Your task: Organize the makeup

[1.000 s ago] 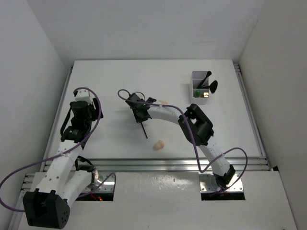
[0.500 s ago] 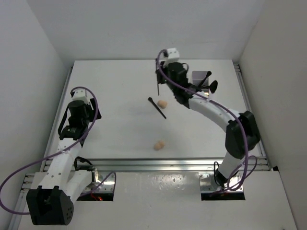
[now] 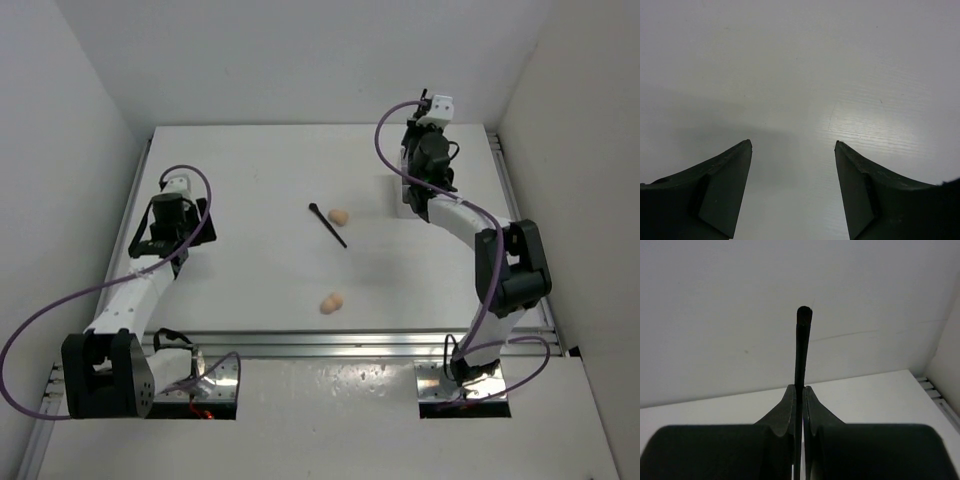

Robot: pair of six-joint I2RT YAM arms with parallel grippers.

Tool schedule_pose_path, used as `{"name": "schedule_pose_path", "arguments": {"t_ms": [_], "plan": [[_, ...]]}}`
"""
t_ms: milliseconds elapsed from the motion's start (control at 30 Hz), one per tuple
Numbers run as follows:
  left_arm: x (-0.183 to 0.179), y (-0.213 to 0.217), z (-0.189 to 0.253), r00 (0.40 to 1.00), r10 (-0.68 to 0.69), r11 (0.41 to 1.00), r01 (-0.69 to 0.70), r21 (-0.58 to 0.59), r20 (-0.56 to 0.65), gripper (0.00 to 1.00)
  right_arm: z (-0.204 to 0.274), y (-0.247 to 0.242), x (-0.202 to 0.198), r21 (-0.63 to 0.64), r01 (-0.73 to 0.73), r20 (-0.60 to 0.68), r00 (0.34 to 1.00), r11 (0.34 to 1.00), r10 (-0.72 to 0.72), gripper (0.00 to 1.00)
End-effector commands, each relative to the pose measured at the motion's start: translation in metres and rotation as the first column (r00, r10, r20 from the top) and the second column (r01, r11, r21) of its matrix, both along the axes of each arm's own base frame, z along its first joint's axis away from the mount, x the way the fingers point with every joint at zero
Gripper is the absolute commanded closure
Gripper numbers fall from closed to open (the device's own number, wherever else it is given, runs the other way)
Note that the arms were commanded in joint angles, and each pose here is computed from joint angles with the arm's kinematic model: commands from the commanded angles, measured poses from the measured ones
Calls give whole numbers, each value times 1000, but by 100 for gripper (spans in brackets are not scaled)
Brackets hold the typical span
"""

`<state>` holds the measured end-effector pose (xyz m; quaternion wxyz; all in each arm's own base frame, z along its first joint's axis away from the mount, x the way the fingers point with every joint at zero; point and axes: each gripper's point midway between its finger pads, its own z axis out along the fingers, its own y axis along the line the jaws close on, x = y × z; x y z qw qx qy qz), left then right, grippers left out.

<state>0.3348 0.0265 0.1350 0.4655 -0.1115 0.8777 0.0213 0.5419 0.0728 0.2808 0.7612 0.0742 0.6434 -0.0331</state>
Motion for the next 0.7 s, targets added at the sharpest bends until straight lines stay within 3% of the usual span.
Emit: {"name": "schedule_pose_path", "arguments": {"t_ms": [0,267,667], "plan": [[29,1,25,997,-19,1000,20,-13,77,27,10,-20,9,-1,55,113,992,999,-54,100],[49,8,18,999,-8,1000,9,-22,45,27,-51,-36,13,18,100,28,995,995,-101,100],[45,10,8,1000,-17,1000,17,5,11,27,-126,-38,13,8,124,-79,989,992,-123,100]]}}
